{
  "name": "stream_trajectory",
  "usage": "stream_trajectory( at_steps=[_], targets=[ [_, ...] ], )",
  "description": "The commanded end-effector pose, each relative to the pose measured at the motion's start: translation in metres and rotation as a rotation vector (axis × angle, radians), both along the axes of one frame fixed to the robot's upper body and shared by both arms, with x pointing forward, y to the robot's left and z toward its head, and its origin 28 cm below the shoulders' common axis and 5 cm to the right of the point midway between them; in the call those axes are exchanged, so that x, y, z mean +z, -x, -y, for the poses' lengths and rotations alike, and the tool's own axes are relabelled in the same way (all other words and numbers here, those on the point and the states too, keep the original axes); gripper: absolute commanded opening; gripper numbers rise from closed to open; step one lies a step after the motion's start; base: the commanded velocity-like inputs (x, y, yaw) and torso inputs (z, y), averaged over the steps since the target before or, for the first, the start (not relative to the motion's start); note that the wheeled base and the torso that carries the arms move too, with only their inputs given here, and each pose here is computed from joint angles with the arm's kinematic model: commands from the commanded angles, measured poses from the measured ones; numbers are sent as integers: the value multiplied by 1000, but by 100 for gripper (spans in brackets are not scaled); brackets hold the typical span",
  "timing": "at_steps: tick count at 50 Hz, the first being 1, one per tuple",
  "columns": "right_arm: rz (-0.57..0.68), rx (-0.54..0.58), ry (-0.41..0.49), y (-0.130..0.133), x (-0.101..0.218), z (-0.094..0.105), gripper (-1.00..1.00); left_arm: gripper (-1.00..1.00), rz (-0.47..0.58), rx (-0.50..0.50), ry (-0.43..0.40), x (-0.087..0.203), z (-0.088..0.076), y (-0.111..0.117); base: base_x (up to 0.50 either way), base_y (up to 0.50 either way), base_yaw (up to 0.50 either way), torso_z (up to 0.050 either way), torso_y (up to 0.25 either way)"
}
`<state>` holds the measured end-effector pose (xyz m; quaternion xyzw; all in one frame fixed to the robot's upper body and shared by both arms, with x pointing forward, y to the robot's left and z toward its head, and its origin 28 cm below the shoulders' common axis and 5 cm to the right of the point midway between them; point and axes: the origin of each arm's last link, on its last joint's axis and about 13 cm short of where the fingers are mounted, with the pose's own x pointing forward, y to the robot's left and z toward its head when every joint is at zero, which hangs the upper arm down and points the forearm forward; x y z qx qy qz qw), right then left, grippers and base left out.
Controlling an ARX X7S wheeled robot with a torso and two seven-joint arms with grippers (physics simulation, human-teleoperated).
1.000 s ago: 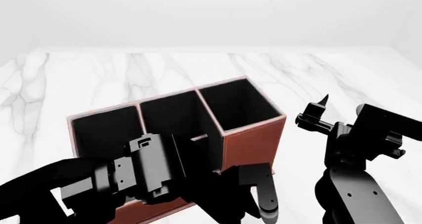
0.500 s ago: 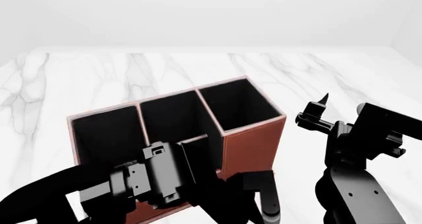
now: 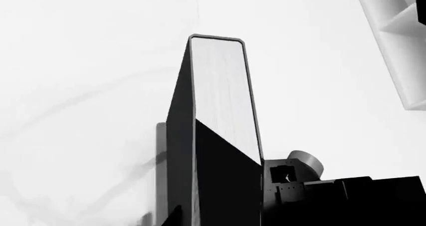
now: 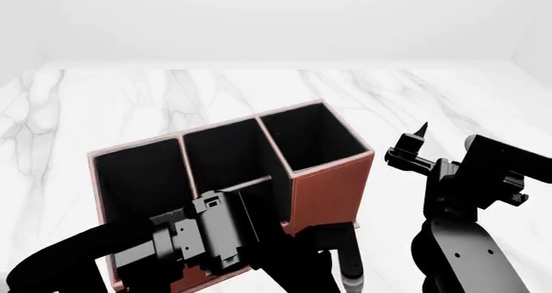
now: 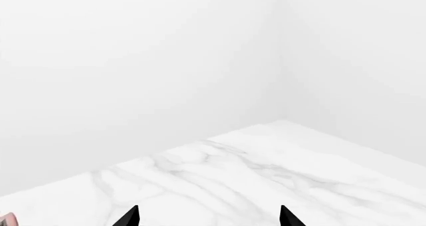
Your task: Pick up the book and place it in the left compartment of the caddy.
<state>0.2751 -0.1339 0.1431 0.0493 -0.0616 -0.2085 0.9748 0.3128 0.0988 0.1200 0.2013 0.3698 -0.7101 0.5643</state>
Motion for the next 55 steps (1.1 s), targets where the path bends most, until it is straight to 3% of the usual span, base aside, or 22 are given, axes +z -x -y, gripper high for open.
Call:
stream_trajectory(
  at_steps=[1,10,29,35,41,42,43,44,45,46,47,48,51,53,55],
  targets=[
    [-2,4,1,-1,-1,-1,100,-100,-16,20,-26,-4,-1,3,0,0,0,0,0],
    [-6,3,-1,-1,-1,0,100,-100,14,75,-62,7,-9,9,0,0,0,0,0],
    [2,-15,-9,1,2,2,100,-100,53,175,-236,55,-62,59,0,0,0,0,0],
    [0,-16,-7,1,1,2,100,-100,121,255,-168,91,-75,75,0,0,0,0,0],
    [2,-21,-12,2,2,3,100,-100,209,514,-112,144,-95,83,0,0,0,0,0],
    [2,-24,-15,2,3,4,100,-100,214,554,-62,156,-101,83,0,0,0,0,10],
    [2,-24,-15,2,2,4,100,-100,219,613,-66,161,-103,83,0,0,0,0,0],
    [1,-24,-16,2,2,3,100,-100,232,605,-23,168,-105,84,0,0,0,0,0],
    [0,-24,-16,2,2,3,100,-100,266,701,-3,181,-111,83,0,0,0,0,0],
    [0,-23,-16,2,2,3,100,-100,267,691,36,188,-113,84,0,0,0,0,0],
    [-1,-22,-14,2,1,2,100,-100,328,760,14,195,-116,84,0,0,0,0,0],
    [-2,-22,-14,2,1,2,100,-100,343,806,54,205,-120,83,0,0,0,0,0],
    [-2,-22,-15,1,2,2,100,-100,337,850,95,218,-123,84,0,0,0,0,0],
    [-4,-24,-16,1,1,3,100,-100,333,898,173,241,-126,88,0,0,0,0,5],
    [-5,-21,-14,0,1,2,100,-100,458,988,174,261,-128,89,0,0,0,0,0]
  ],
)
